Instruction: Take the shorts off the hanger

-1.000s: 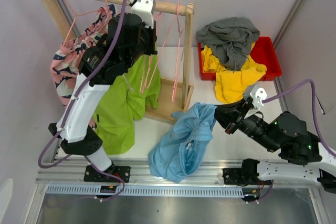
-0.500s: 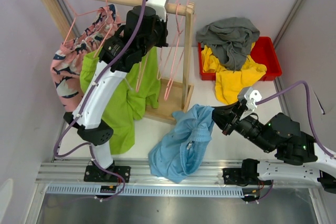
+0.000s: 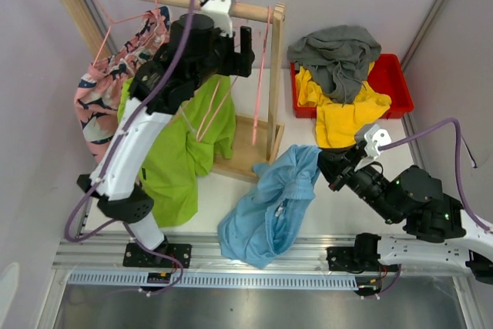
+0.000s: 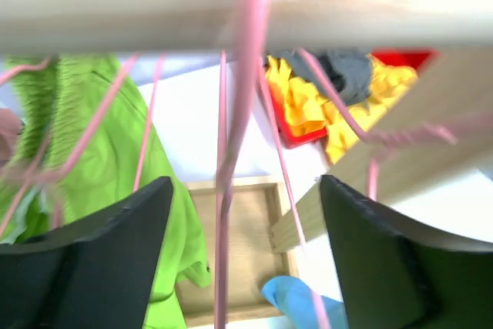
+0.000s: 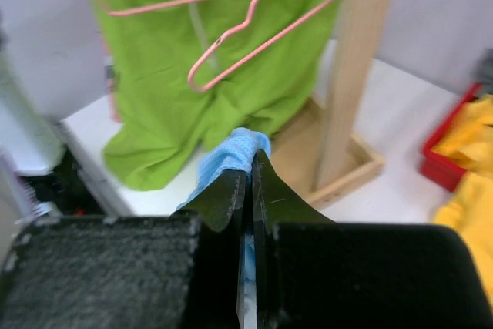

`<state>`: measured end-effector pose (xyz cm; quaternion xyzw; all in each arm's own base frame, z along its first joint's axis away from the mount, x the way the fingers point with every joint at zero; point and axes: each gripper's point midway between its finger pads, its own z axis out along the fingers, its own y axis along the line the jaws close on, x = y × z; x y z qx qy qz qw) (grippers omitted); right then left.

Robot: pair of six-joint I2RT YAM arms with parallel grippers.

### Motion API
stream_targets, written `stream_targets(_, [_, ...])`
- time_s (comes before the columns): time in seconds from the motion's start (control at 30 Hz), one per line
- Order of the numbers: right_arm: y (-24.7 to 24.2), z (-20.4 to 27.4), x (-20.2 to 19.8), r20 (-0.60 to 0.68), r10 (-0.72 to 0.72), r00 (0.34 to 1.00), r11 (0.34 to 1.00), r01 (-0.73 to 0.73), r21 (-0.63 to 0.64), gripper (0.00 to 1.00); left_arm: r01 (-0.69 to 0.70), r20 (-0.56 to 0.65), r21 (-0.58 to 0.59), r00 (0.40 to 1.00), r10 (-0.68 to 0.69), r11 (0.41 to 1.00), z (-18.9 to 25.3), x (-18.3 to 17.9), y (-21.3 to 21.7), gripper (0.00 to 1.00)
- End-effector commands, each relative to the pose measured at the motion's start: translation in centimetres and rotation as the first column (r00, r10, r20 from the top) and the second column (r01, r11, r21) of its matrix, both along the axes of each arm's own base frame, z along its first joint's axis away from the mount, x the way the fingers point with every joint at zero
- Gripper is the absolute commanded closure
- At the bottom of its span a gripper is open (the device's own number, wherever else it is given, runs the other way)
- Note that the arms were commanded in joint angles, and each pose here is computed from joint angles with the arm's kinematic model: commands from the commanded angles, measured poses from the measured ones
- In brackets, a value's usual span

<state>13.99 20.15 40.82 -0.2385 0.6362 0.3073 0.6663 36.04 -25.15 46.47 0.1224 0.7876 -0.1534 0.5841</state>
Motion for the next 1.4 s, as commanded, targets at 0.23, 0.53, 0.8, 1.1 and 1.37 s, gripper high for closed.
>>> stream_targets(0.23, [-6.0,13.8,7.7,0.196,-0.453,0.87,0.889,0.423,0.176,1.0,0.151,0.222,-0.245,0.97,-0.096,0.958,10.9,-11.8,6.9,0.01])
stream_targets(0.53, [-14.6,20.7,27.7,0.136,-0.595,0.792,0.788,0.541,0.294,1.0,0.186,0.327,-0.306,0.942,-0.081,0.933,12.4,-17.8,11.7,0.01])
stream_targets(0.8, [-28.8,10.5,51.9,-0.043,-0.818,0.574,0.446,0.679,0.583,0.4,0.101,0.283,-0.333,0.959,-0.003,0.937,10.1,-18.2,13.7,0.01])
stream_targets(1.1, [-27.1,-7.1,49.6,-0.377,-0.772,0.512,0.377,0.846,0.378,0.01,-0.183,0.224,-0.254,0.944,0.242,0.95,6.6,-16.1,18.1,0.01])
stream_targets(1.37, [-22.3,-2.9,38.8,-0.286,-0.742,0.607,0.487,0.78,0.392,0.01,-0.308,0.159,-0.116,0.933,0.323,0.944,3.9,-12.4,17.4,0.01])
